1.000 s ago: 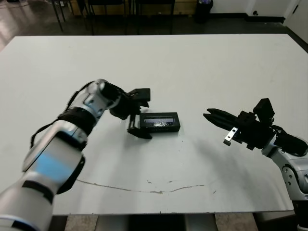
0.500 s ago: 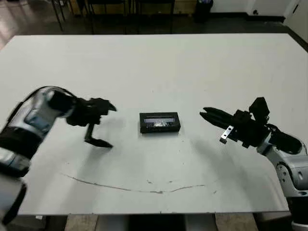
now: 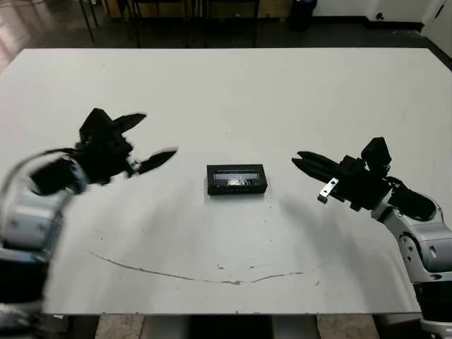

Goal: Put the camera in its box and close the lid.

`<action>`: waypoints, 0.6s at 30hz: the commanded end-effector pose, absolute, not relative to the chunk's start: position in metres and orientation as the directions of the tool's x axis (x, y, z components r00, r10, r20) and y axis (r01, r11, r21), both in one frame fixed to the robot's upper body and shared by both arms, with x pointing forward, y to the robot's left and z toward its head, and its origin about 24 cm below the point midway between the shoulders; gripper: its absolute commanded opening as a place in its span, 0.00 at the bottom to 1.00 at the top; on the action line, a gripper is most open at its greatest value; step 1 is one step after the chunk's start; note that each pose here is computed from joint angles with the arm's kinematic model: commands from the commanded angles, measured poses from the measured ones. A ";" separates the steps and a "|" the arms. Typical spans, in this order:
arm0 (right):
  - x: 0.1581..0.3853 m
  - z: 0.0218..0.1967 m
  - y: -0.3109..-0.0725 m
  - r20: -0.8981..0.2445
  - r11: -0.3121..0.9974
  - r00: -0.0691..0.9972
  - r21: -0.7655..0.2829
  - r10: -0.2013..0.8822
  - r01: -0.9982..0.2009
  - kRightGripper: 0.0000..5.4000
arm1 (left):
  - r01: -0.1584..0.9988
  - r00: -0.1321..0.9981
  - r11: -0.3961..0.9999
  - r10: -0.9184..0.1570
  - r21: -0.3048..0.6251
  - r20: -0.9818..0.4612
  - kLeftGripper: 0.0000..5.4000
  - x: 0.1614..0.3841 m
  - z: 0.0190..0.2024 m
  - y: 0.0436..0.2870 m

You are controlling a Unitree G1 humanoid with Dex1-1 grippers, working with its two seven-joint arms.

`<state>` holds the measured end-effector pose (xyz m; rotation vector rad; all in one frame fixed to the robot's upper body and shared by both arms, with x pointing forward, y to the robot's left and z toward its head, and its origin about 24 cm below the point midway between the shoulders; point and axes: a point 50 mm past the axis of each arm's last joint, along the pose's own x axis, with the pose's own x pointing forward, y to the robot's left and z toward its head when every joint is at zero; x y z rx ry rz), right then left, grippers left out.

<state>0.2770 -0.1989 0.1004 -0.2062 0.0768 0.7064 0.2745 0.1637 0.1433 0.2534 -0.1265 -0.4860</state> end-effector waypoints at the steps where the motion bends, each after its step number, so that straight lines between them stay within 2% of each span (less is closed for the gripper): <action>1: 0.277 0.099 -0.199 -0.157 0.771 0.791 -0.179 0.591 -0.611 0.00 | 0.409 0.900 0.885 -0.432 0.223 0.062 0.34 0.269 0.138 0.144; 8: 0.276 0.097 -0.199 -0.132 0.800 0.823 -0.195 0.552 -0.568 0.00 | 0.470 0.877 0.868 -0.480 0.161 0.026 0.02 0.266 0.122 0.095; 9: 0.276 0.097 -0.199 -0.127 0.801 0.825 -0.197 0.550 -0.565 0.00 | 0.481 0.873 0.863 -0.488 0.157 0.011 0.00 0.266 0.119 0.090; 14: 0.275 0.096 -0.199 -0.130 0.810 0.829 -0.176 0.543 -0.559 0.00 | 0.542 0.836 0.837 -0.529 0.072 -0.149 0.00 0.261 0.096 0.066; 18: 0.274 0.096 -0.201 -0.130 0.806 0.823 -0.168 0.553 -0.568 0.00 | 0.541 0.827 0.838 -0.516 0.068 -0.225 0.00 0.259 0.079 0.055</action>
